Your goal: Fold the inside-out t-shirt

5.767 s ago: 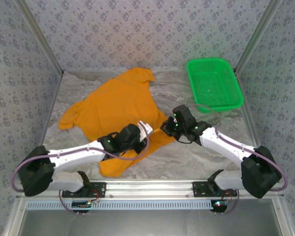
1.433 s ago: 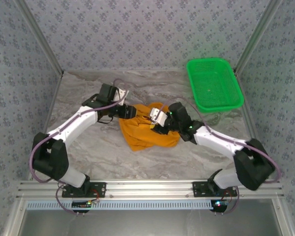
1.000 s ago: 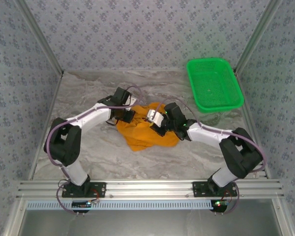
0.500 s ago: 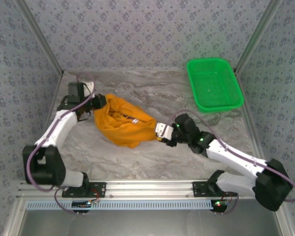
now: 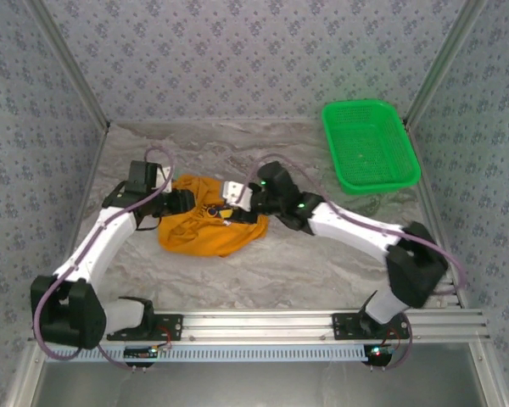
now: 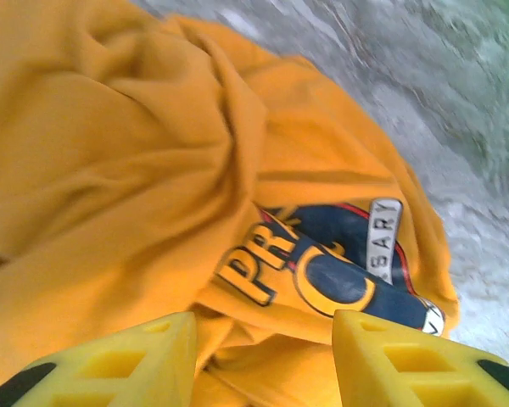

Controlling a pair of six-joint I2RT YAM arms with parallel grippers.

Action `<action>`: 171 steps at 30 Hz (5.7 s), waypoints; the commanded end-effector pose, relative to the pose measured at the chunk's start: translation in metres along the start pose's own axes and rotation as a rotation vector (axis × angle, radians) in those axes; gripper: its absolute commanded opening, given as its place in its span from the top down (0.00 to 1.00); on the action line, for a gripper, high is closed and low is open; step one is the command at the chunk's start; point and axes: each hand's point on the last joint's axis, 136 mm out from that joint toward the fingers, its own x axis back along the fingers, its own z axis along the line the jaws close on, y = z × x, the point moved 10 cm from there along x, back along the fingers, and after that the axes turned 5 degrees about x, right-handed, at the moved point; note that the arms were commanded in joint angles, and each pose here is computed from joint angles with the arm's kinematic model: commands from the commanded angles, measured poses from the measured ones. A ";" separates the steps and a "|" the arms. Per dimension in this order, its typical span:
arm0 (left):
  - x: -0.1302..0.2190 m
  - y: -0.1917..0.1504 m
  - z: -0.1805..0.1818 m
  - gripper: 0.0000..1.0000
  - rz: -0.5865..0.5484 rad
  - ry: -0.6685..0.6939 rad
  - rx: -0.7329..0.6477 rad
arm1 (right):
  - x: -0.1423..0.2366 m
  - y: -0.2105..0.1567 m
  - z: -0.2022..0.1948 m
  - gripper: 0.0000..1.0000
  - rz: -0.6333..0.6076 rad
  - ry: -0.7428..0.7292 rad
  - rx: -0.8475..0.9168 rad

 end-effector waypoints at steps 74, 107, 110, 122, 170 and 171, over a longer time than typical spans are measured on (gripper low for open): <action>-0.077 -0.025 0.030 0.76 0.177 -0.222 0.271 | 0.098 -0.119 0.018 0.89 0.259 -0.266 -0.435; -0.084 0.063 -0.038 0.77 0.079 -0.193 0.144 | 0.088 0.027 -0.020 1.00 -0.018 -0.189 0.353; -0.082 0.057 -0.019 0.65 0.101 -0.196 0.189 | 0.072 0.016 0.045 1.00 0.141 0.060 0.566; -0.075 -0.014 -0.008 0.58 0.274 -0.262 0.175 | 0.067 -0.025 0.113 0.63 0.105 0.363 0.190; -0.094 -0.068 -0.098 0.56 0.411 -0.067 -0.289 | 0.050 -0.083 0.069 1.00 0.337 -0.202 -0.862; -0.097 -0.069 -0.096 0.59 0.420 -0.056 -0.294 | 0.054 -0.080 0.067 1.00 0.322 -0.210 -0.869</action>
